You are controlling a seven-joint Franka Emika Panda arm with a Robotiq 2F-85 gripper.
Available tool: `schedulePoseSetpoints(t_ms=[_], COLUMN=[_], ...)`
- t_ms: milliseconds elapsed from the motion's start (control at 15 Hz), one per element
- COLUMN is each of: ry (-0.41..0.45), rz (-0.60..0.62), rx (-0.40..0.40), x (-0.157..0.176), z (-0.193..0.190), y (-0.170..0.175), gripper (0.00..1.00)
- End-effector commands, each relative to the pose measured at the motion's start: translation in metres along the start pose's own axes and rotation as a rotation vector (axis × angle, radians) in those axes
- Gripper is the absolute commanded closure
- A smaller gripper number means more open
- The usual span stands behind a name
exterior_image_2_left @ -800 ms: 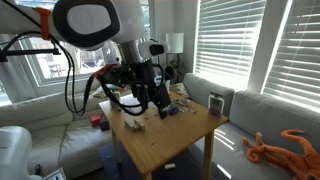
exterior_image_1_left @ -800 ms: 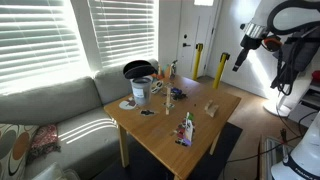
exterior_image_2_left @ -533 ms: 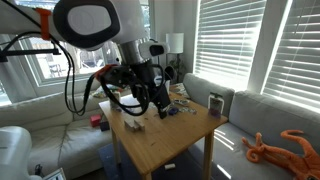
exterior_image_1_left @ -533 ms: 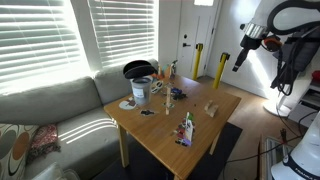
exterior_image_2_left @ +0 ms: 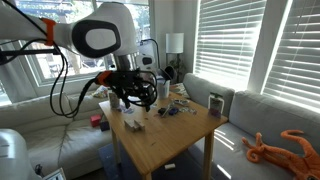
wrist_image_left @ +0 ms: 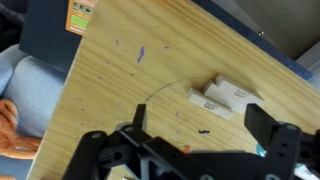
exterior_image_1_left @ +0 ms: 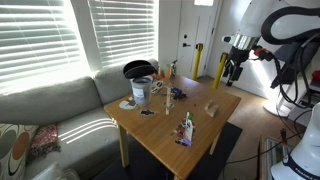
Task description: Put one wooden chip on the pile of wooden chips on the left
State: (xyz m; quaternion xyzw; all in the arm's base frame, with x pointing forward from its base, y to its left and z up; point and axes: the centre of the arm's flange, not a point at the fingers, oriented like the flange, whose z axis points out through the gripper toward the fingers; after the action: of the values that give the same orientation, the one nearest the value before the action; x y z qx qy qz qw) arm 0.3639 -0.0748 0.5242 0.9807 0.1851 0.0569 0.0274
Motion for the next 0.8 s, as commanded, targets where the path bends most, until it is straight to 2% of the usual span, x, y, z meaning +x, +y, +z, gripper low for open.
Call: schedulePoseSetpoints(t_ms=[0, 133, 200, 467, 533, 600, 733], ry=[-0.033, -0.05, -0.034, -0.044, -0.051, -0.071, -0.078], rz=[-0.179, -0.277, -0.195, -0.258, -0.379, -0.43, -0.535], rx=[0.081, 0.121, 0.069, 0.093, 0.066, 0.038, 0.036], x=[0.012, 0.014, 0.011, 0.012, 0.012, 0.013, 0.014], z=[0.006, 0.017, 0.014, 0.022, 0.026, 0.03, 0.041], y=[-0.009, -0.011, -0.016, -0.015, -0.022, -0.027, -0.039], gripper=[0.0, 0.0, 0.0, 0.0, 0.0, 0.0, 0.0])
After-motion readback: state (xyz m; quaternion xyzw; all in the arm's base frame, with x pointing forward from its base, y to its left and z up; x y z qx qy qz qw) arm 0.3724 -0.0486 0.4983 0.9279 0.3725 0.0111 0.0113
